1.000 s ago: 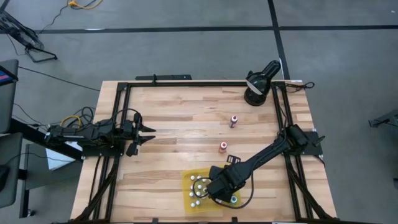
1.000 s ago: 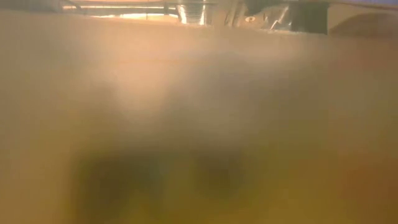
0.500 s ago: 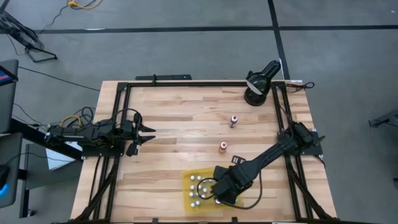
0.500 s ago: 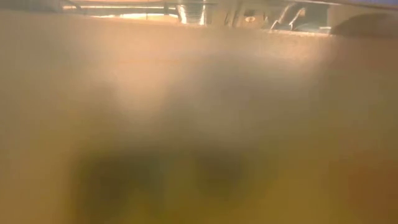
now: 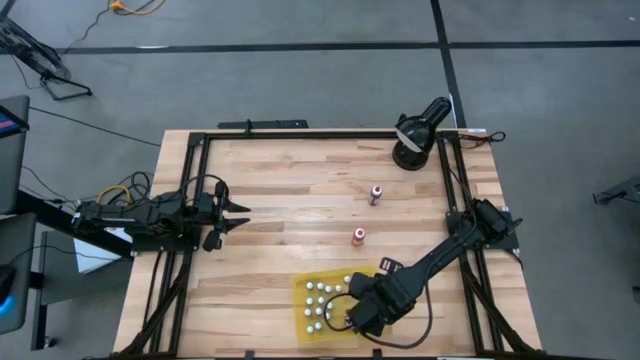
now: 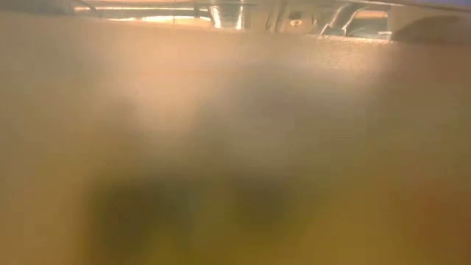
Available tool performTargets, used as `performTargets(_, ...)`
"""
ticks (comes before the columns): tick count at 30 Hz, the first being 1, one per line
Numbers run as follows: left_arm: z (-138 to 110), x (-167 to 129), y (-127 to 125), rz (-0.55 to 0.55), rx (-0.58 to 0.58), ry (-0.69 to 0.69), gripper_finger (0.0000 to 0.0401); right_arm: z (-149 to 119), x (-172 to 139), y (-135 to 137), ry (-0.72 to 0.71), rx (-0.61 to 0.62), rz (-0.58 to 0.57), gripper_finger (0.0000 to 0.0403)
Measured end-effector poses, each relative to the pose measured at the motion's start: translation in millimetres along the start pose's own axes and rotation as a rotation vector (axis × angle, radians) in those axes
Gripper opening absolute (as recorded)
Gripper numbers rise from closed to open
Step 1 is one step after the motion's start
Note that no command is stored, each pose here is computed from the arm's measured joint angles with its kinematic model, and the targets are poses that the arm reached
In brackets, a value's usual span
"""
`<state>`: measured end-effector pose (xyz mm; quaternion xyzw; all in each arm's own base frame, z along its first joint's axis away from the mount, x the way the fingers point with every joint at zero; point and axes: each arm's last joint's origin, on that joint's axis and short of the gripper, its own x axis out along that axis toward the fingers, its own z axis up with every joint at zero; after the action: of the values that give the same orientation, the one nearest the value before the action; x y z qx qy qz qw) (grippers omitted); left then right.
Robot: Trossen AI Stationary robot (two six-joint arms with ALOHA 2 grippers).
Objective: Pick & Place food coloring
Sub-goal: Put the big black food coloring bottle in the yellow bin
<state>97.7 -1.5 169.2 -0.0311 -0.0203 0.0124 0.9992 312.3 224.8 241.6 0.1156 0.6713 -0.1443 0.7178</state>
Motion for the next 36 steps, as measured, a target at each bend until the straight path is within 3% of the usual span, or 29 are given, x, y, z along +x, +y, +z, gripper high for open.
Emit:
performTargets(19, 0, 0, 0, 0.000, 0.000, 0.000, 0.0121, -4, 4, 9, -0.024, -0.153, 0.023, 0.0125)
performTargets(28, 0, 0, 0, 0.000, 0.000, 0.000, 0.0121, -5, 28, 9, -0.027, -0.185, 0.027, 0.0125)
performTargets(36, 0, 0, 0, 0.000, 0.000, 0.000, 0.0121, 0, 30, 6, -0.031, -0.220, 0.029, 0.0131)
